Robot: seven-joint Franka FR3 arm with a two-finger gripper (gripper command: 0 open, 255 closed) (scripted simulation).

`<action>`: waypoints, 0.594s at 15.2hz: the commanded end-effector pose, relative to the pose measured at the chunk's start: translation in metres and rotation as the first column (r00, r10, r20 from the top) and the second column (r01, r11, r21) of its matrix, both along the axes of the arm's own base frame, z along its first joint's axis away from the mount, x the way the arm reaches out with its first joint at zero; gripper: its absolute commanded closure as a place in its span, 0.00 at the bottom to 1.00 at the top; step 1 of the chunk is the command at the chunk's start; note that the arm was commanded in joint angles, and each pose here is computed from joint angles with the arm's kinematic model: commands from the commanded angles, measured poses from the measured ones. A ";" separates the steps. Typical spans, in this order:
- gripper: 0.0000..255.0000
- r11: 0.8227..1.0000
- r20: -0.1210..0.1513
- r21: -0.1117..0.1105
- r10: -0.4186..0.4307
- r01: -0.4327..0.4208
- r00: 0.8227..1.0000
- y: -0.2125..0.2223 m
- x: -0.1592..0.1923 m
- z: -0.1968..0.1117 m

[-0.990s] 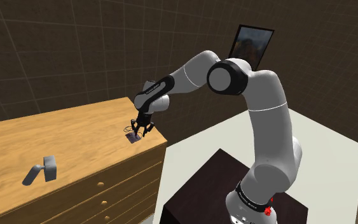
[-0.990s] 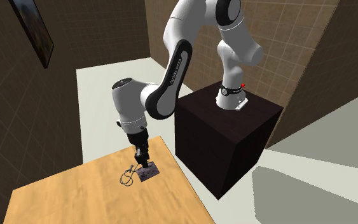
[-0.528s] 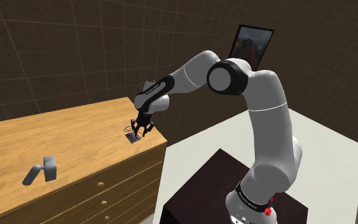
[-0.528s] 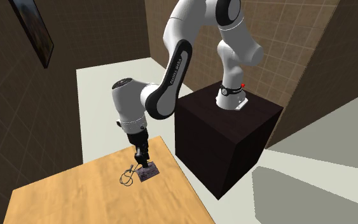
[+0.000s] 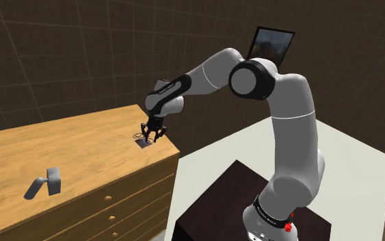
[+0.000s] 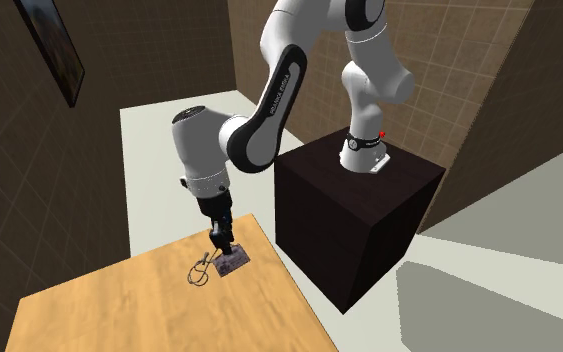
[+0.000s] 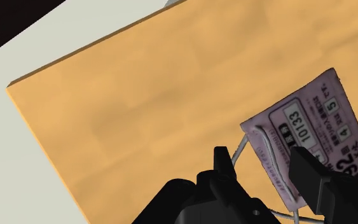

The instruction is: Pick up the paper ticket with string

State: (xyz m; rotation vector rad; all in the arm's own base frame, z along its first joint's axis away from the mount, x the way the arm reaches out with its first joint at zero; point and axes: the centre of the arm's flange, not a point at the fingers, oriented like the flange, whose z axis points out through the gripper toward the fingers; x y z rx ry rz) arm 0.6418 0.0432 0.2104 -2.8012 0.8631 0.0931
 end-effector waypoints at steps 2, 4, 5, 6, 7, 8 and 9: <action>1.00 1.000 0.000 0.000 0.000 0.000 1.000 0.000 0.001 0.016; 1.00 1.000 0.000 0.000 0.000 0.000 1.000 0.000 0.001 0.026; 1.00 1.000 0.000 0.000 0.000 0.000 1.000 0.000 0.001 0.032; 1.00 1.000 0.000 0.000 0.000 0.000 1.000 0.000 0.001 0.037; 1.00 1.000 0.000 0.000 0.000 0.000 1.000 0.000 0.001 0.042; 1.00 1.000 0.000 0.000 0.000 0.000 1.000 0.000 0.001 0.043; 1.00 1.000 0.000 0.000 0.000 0.000 1.000 0.000 0.001 0.043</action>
